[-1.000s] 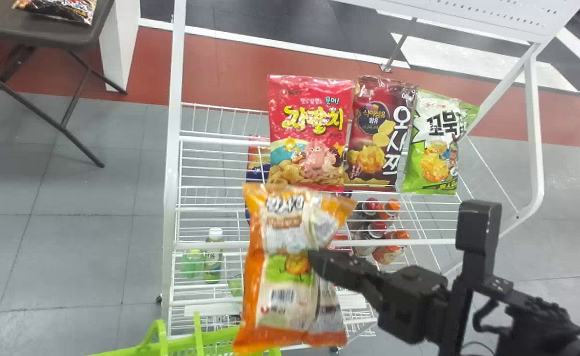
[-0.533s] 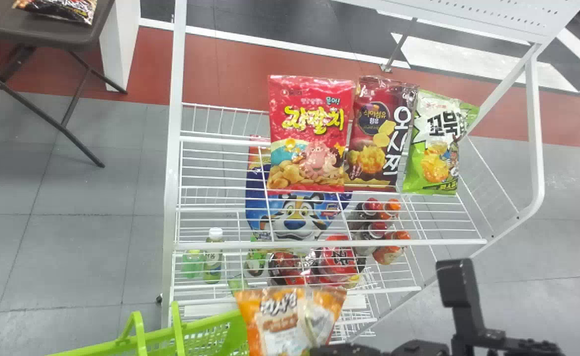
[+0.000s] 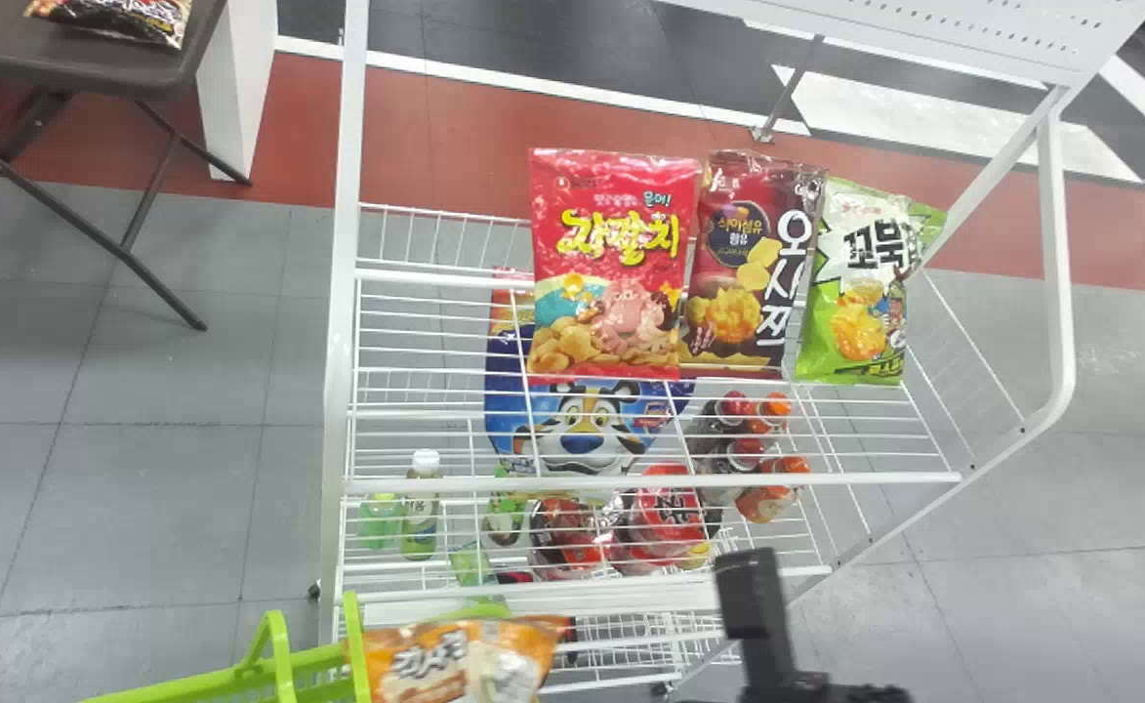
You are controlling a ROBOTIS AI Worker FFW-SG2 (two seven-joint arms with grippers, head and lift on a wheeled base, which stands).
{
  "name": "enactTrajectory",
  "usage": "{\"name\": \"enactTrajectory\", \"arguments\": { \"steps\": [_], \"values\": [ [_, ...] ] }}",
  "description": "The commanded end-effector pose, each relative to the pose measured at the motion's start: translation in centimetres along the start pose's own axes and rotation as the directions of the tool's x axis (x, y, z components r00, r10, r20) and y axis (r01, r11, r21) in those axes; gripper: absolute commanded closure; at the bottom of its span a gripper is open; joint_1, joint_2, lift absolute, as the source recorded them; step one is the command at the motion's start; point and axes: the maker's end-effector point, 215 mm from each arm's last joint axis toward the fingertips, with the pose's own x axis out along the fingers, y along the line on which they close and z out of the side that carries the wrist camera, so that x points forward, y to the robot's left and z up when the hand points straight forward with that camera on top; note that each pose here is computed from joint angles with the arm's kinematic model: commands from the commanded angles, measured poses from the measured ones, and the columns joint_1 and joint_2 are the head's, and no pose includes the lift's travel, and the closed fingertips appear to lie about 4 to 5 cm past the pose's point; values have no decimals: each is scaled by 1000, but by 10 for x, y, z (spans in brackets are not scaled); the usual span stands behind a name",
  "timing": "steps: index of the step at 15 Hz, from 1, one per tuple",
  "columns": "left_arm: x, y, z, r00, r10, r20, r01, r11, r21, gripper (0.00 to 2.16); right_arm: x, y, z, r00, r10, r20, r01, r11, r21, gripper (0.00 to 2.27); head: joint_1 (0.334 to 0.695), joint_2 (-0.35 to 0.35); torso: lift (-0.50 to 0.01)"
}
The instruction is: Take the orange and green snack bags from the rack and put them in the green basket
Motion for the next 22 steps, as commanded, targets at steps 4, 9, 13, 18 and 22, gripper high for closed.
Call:
{"name": "enactTrajectory", "arguments": {
  "steps": [4,9,13,18,22],
  "values": [
    [2,-3,-2,1000,-10,-3,11,1000,2,2148,68,1,-18,998,-38,-48,31,990,-139,2108,695,-350,0],
    [1,-2,-3,1000,-8,-5,8,1000,-1,2148,86,-3,-65,972,-66,-225,42,993,-112,2027,695,-300,0],
    [3,-2,-3,1000,-12,-7,12,1000,-1,2148,56,3,-55,973,-96,-212,67,987,-143,-2,695,-340,0],
    [4,-3,-3,1000,-13,-7,13,1000,3,2148,15,-13,-18,985,-121,-120,109,989,-102,66,695,-350,0],
    [5,-4,-5,1000,-18,-12,18,1000,2,2148,-26,-36,78,974,-128,188,152,981,-119,100,695,-350,0]
  ]
}}
